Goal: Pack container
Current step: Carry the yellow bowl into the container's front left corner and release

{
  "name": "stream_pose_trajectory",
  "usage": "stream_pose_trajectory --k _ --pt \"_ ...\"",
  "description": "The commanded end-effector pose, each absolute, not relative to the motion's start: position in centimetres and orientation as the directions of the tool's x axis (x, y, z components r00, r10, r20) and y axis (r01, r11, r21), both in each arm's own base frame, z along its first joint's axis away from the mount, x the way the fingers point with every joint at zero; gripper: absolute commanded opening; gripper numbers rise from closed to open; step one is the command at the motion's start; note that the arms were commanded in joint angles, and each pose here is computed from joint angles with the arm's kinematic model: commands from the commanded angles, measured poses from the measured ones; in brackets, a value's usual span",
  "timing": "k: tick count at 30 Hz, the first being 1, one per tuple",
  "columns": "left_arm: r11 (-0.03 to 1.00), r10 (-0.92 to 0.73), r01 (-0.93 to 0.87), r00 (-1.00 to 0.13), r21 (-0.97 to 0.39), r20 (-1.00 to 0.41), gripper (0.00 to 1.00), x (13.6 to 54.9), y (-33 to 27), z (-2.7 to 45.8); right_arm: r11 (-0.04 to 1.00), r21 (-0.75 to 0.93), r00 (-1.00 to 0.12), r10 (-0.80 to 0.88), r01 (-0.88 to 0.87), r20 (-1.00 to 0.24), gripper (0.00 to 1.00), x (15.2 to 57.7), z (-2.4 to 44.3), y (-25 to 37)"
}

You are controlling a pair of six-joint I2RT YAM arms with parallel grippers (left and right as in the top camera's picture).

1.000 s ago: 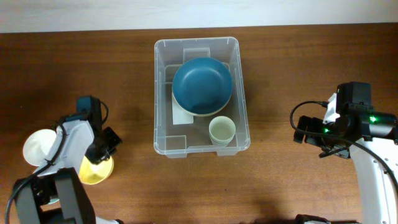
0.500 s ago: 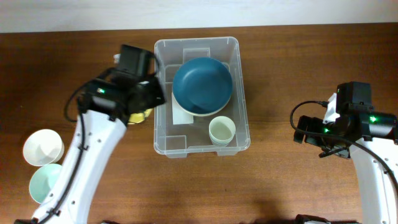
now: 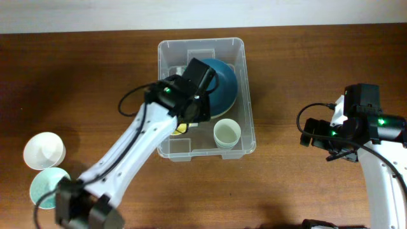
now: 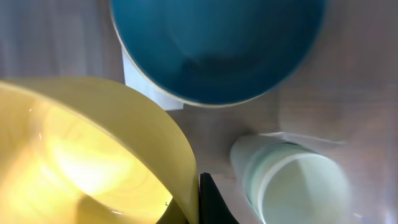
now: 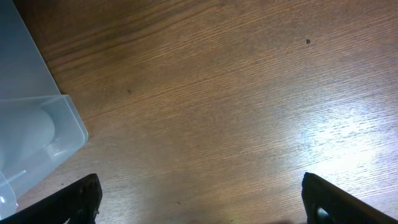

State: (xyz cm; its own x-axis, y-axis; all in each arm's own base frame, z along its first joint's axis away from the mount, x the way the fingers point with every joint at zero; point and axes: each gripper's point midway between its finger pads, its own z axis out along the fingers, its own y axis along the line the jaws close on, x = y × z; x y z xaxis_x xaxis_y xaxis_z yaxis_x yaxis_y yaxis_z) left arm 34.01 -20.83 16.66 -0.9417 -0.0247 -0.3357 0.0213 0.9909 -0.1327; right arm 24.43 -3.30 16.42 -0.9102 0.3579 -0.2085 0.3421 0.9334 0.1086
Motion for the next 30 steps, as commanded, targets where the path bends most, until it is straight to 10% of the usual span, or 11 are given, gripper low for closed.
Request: stream_pose_trajectory --k 1,14,19,30 --pt "0.988 -0.014 0.023 -0.973 -0.154 -0.230 0.01 33.5 -22.1 13.7 0.928 0.111 -0.906 0.370 0.354 -0.204 0.98 24.5 16.3 -3.4" --pt "0.995 0.006 0.006 -1.000 -0.102 -0.003 0.02 30.2 -21.6 9.6 0.928 0.110 -0.907 0.370 0.355 -0.200 0.98 24.5 16.2 -3.4" --pt "0.995 0.006 0.005 -1.000 -0.103 0.009 0.43 29.9 -21.6 9.6 0.928 0.110 -0.908 0.371 0.355 -0.195 0.98 24.6 16.0 -3.4" --pt "0.993 -0.083 -0.063 -0.970 -0.096 -0.230 0.49 35.7 -17.7 18.4 0.928 0.109 -0.908 0.371 0.355 -0.194 0.98 24.6 16.0 -3.4"
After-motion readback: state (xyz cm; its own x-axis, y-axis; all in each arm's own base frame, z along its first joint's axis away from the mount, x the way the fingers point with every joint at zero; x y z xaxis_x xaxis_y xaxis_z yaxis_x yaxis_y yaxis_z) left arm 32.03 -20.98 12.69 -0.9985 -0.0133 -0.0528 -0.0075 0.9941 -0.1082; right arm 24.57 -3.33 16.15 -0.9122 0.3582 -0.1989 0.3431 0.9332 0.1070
